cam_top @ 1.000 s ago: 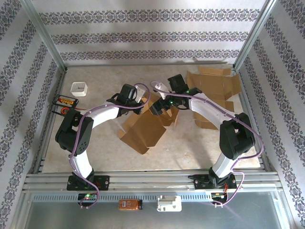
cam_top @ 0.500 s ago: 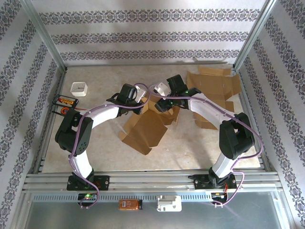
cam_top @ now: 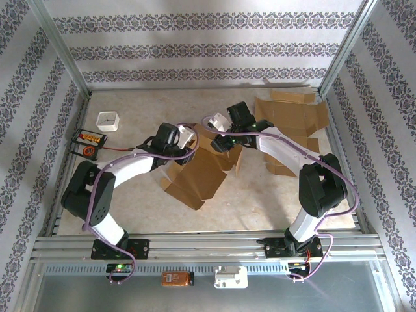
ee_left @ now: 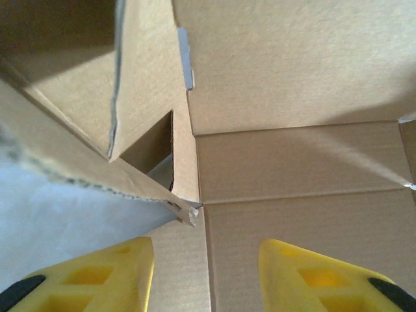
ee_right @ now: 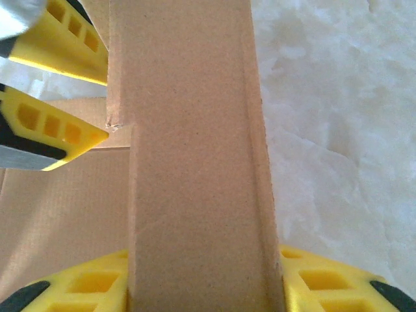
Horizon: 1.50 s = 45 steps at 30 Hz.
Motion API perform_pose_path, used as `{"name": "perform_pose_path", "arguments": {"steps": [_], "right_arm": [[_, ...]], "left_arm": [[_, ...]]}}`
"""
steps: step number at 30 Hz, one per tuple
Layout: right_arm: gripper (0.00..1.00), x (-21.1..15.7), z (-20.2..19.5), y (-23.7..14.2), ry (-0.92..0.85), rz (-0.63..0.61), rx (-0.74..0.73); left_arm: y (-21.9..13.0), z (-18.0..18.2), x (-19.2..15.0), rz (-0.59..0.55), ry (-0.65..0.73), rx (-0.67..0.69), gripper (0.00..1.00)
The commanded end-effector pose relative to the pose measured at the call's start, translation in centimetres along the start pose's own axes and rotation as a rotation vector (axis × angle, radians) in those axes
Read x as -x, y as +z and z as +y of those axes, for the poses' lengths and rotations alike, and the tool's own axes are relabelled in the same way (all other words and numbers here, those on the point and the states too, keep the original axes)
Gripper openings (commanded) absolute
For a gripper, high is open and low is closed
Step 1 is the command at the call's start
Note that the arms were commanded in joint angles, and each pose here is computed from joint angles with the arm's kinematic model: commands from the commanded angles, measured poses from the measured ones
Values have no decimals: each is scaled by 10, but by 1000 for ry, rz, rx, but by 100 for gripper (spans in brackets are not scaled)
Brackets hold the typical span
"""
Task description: Fold the paper box
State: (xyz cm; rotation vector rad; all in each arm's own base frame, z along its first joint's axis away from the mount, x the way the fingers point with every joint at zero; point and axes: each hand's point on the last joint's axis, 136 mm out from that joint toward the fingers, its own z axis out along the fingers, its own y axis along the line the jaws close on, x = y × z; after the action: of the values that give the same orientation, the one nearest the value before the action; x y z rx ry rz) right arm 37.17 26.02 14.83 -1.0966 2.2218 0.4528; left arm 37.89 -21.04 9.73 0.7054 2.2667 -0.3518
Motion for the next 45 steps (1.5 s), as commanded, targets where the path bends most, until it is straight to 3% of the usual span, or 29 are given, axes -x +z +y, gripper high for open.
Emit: {"name": "perform_pose_path", "arguments": {"steps": [1,9,15,21,26,31,37,45], "right_arm": [[44,10,7,-7,-34,-35,23],[44,9,6,-6,-34,-30,28],[44,8,7,-5,-35,-28,34],[44,9,8,-5,-31,-30,43],[44,11,8,-5,-36,-32,47],[44,8,6,-2,-46,-5,37],[44,7,6,1,-47,3,40],[44,8,8,2,-53,8,44]], "left_arm": [[-17,-10,20,-99,123,-8,48],[-81,-14,47,-232,238,-28,55],[-105,52,57,-253,159,72,57],[-70,93,33,-89,221,87,55],[-34,90,18,38,294,-59,55],[-19,71,28,1,329,-230,55],[-13,58,42,-67,355,-332,49],[-3,39,39,-43,344,-439,44]]}}
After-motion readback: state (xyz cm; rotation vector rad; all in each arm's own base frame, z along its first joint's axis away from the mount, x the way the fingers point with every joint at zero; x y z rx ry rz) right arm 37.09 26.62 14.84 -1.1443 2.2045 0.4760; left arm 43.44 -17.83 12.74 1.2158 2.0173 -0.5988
